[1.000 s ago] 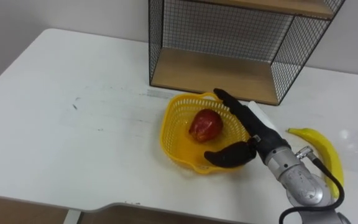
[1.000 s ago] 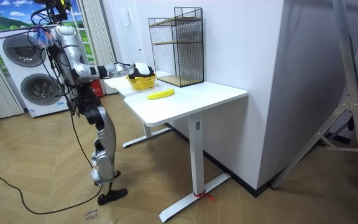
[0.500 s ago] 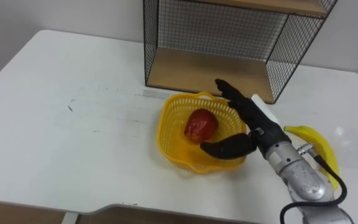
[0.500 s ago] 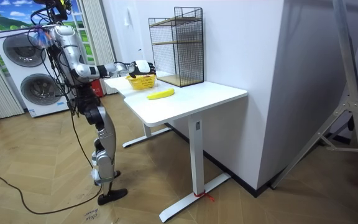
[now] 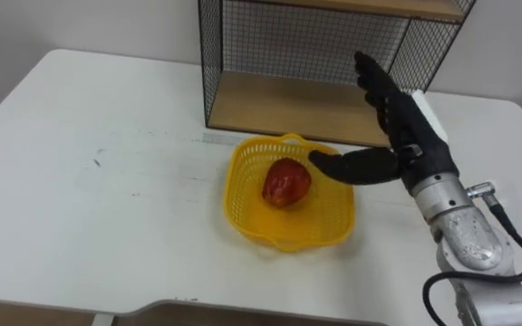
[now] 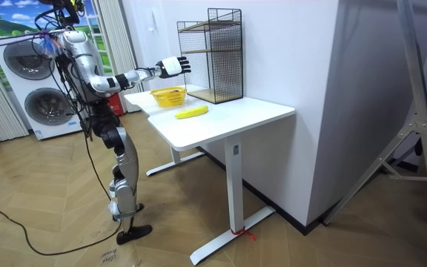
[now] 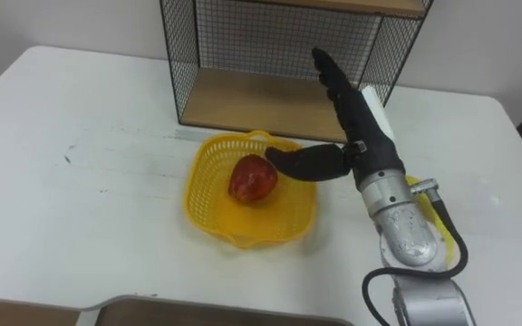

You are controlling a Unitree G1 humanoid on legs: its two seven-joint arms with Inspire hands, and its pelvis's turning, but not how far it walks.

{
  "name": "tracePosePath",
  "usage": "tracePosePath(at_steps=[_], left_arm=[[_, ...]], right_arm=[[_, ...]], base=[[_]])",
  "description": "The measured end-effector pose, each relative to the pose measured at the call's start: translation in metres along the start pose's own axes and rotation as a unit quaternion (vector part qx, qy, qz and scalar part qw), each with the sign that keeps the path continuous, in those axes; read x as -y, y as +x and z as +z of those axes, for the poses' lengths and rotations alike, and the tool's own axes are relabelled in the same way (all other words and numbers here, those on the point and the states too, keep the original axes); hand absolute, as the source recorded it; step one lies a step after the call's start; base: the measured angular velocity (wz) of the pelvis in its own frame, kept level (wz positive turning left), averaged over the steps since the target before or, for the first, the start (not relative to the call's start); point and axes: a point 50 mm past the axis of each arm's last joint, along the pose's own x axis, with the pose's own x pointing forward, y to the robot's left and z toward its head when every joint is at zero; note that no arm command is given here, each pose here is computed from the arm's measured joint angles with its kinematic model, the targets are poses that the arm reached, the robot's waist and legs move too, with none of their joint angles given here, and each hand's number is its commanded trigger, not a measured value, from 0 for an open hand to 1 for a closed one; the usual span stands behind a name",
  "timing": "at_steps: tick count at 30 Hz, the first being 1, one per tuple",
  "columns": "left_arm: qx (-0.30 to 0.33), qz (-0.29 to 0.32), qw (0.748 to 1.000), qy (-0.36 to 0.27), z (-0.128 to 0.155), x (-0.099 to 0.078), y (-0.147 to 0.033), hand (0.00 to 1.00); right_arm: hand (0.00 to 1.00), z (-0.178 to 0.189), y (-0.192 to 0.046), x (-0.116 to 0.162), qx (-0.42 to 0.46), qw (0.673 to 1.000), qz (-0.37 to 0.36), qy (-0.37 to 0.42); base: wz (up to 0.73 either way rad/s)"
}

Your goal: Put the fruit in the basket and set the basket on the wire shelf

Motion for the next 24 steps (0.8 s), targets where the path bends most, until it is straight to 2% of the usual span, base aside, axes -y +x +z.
tracePosePath(at_steps=[8, 16, 24], left_arm=[[-0.012, 0.002, 1.000, -0.017, -0.009, 0.000, -0.001, 0.00], [-0.021, 0.011, 0.999, -0.035, -0.015, -0.003, -0.002, 0.00], [-0.021, 0.029, 0.999, -0.035, -0.015, -0.006, -0.002, 0.00]], right_arm=[[0.00, 0.000, -0.002, 0.016, -0.001, 0.998, -0.059, -0.010], [0.00, -0.006, -0.011, 0.038, -0.016, 0.990, -0.122, -0.070], [0.00, -0.038, -0.021, 0.060, -0.087, 0.978, -0.179, -0.063]], base=[[0.00], [-0.08], [-0.04]])
